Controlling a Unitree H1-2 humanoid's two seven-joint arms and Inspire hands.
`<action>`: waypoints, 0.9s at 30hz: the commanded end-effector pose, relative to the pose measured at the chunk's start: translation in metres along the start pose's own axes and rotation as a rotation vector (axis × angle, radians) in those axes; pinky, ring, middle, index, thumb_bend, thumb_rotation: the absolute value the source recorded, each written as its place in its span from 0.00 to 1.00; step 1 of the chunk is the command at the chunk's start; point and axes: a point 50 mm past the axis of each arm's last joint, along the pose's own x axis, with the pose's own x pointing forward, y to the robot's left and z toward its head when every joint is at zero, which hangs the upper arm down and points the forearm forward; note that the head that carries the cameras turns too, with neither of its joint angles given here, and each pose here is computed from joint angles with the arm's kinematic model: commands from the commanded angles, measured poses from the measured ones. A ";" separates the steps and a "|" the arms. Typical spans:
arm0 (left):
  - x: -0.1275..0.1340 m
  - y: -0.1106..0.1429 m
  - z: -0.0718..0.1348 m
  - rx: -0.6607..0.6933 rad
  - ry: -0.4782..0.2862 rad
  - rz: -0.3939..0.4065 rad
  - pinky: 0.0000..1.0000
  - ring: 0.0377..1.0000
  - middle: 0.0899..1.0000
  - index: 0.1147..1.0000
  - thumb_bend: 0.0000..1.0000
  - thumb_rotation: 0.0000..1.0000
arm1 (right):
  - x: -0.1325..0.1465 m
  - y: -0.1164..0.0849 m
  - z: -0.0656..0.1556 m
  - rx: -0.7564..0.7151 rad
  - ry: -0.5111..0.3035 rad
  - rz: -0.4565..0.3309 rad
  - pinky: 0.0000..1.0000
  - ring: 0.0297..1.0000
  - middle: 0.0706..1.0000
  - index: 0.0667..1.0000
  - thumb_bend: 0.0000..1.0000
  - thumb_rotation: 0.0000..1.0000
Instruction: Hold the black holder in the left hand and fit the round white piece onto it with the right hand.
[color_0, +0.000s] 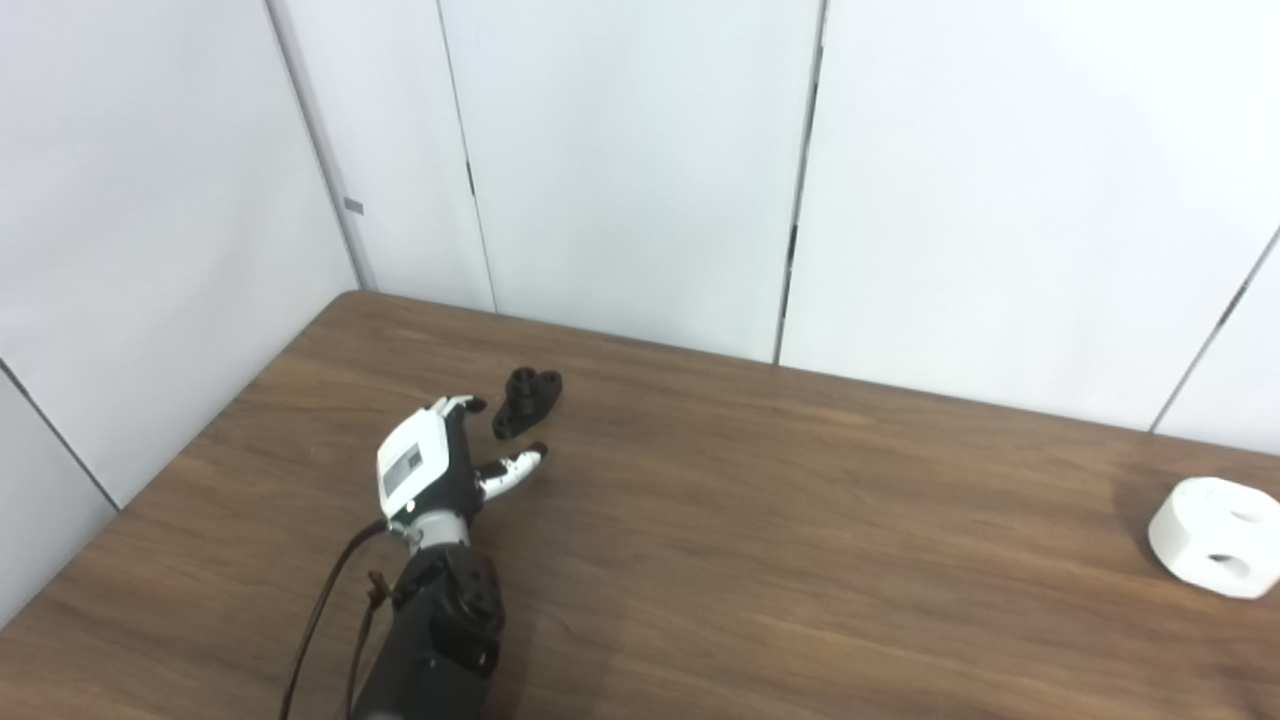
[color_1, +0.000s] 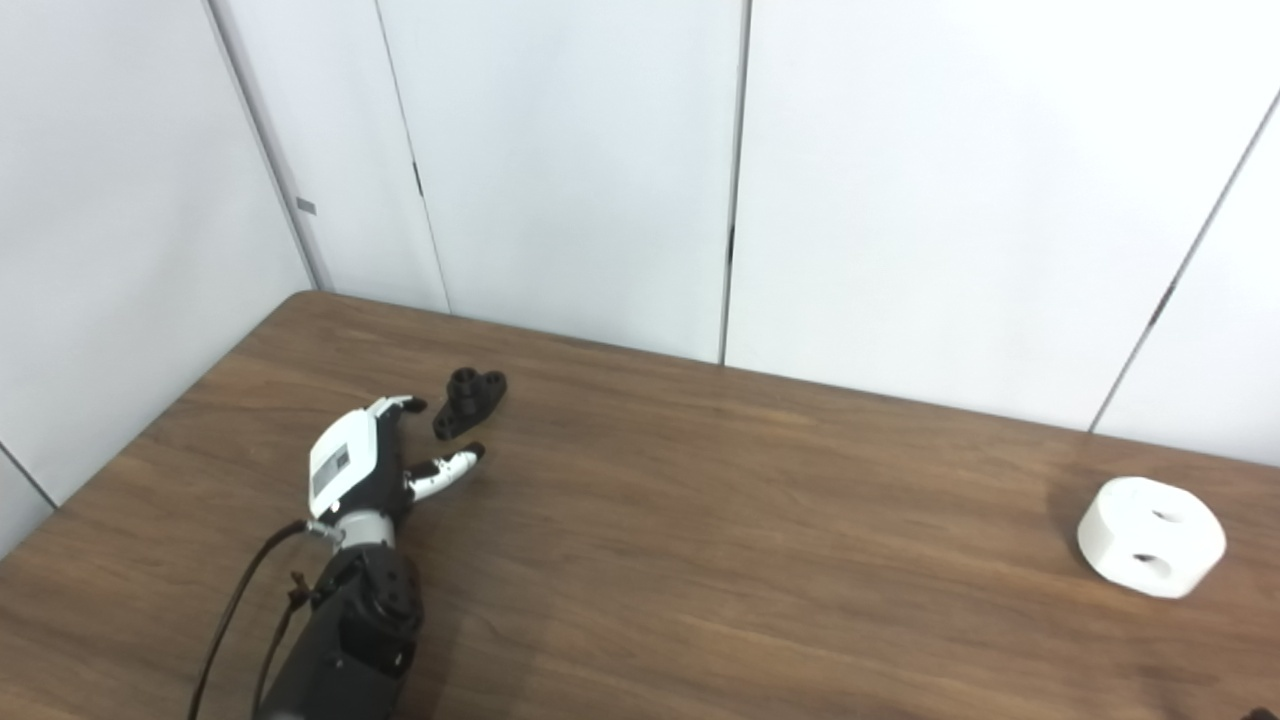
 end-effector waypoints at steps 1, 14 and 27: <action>0.017 0.015 0.018 -0.005 -0.047 0.084 0.95 0.94 0.89 0.76 0.80 0.40 | -0.008 0.006 -0.010 0.020 0.031 -0.007 0.94 0.94 0.92 0.89 0.68 0.95; 0.033 0.011 0.020 0.032 -0.035 0.068 0.96 0.95 0.91 0.75 0.79 0.40 | -0.009 0.007 -0.010 0.012 0.039 -0.009 0.95 0.94 0.92 0.90 0.66 0.95; 0.040 0.010 0.028 0.143 -0.086 0.087 1.00 0.96 0.89 0.55 0.77 0.33 | -0.010 0.007 -0.010 -0.004 0.039 -0.010 0.96 0.95 0.92 0.91 0.67 0.96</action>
